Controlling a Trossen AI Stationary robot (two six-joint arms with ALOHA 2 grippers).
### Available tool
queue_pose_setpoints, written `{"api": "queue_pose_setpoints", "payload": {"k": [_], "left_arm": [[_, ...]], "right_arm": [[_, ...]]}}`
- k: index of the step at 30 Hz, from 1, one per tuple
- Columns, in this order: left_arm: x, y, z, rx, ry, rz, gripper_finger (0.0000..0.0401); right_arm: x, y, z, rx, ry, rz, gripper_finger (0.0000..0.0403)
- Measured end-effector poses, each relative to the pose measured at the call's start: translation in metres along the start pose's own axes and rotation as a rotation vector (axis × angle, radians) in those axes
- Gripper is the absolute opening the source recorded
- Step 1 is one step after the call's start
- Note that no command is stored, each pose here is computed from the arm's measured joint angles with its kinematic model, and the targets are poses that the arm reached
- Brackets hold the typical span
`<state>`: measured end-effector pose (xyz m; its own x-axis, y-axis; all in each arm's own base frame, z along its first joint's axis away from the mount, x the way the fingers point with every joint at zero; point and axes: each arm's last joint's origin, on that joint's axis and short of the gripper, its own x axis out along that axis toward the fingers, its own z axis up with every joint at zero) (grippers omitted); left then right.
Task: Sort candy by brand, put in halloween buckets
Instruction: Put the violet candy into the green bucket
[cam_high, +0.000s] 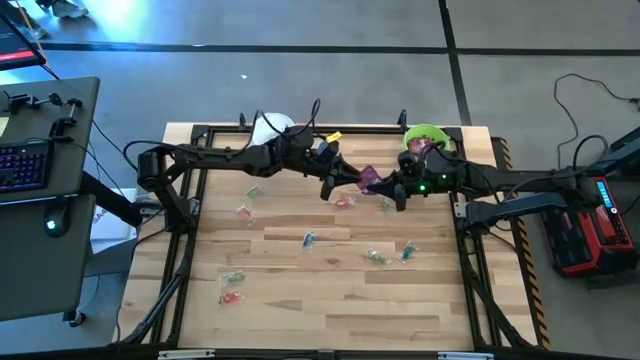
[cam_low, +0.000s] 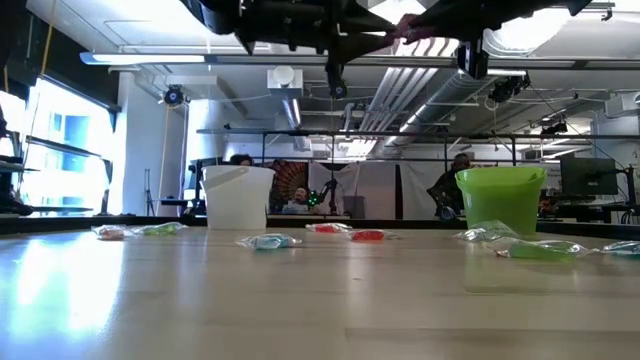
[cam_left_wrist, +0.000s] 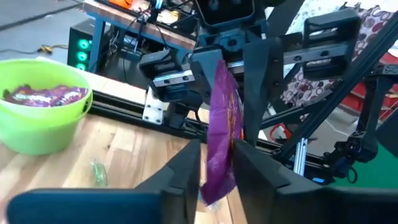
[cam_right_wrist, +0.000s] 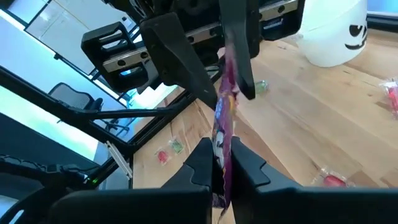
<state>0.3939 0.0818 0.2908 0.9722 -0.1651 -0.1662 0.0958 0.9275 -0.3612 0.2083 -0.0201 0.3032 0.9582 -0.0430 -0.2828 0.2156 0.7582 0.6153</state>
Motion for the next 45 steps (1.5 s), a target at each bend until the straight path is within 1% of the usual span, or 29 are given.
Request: {"api": "queue_pose_setpoints", "payload": {"k": [3, 6, 9, 12, 16, 19, 22, 25, 29, 33, 38, 41, 45], "left_arm": [[-0.008, -0.004, 0.006, 0.034, 0.007, 0.023, 0.0110], [-0.016, -0.007, 0.010, 0.055, 0.024, 0.057, 0.0129], [-0.021, -0.009, 0.011, 0.061, 0.041, 0.105, 0.0141], [-0.022, -0.009, 0.009, 0.057, 0.059, 0.112, 0.0148], [-0.022, -0.008, 0.009, 0.035, 0.064, 0.112, 0.0150], [-0.022, -0.009, 0.009, 0.029, 0.063, 0.113, 0.0150], [-0.022, -0.008, 0.009, 0.037, 0.063, 0.113, 0.0150], [-0.022, -0.008, 0.009, 0.038, 0.062, 0.117, 0.0150], [-0.021, -0.010, 0.008, 0.054, 0.055, 0.149, 0.0150], [-0.019, -0.014, 0.007, 0.080, 0.058, 0.146, 0.0150], [-0.018, -0.017, 0.006, 0.082, 0.060, 0.143, 0.0150], [-0.018, -0.016, 0.006, 0.080, 0.060, 0.143, 0.0150], [-0.018, -0.017, 0.006, 0.076, 0.058, 0.143, 0.0150]], "right_arm": [[-0.003, 0.004, 0.005, -0.014, 0.004, -0.010, 0.0007], [-0.007, 0.008, 0.011, -0.032, 0.008, -0.057, 0.0007], [-0.013, 0.011, 0.017, -0.053, 0.020, -0.129, 0.0007], [-0.020, 0.015, 0.024, -0.062, 0.018, -0.201, 0.0007], [-0.033, 0.020, 0.034, -0.090, 0.015, -0.330, 0.0007], [-0.046, 0.020, 0.040, -0.100, 0.033, -0.457, 0.0007], [-0.059, 0.015, 0.044, -0.079, 0.057, -0.588, 0.0007], [-0.067, 0.005, 0.045, -0.049, 0.083, -0.712, 0.0007], [-0.072, -0.016, 0.042, 0.000, 0.130, -0.850, 0.0007], [-0.073, -0.038, 0.040, 0.064, 0.140, -0.939, 0.0007], [-0.078, -0.062, 0.040, 0.140, 0.159, -1.011, 0.0007], [-0.081, -0.074, 0.044, 0.170, 0.156, -1.030, 0.0007], [-0.081, -0.092, 0.048, 0.210, 0.181, -1.022, 0.0007]]}}
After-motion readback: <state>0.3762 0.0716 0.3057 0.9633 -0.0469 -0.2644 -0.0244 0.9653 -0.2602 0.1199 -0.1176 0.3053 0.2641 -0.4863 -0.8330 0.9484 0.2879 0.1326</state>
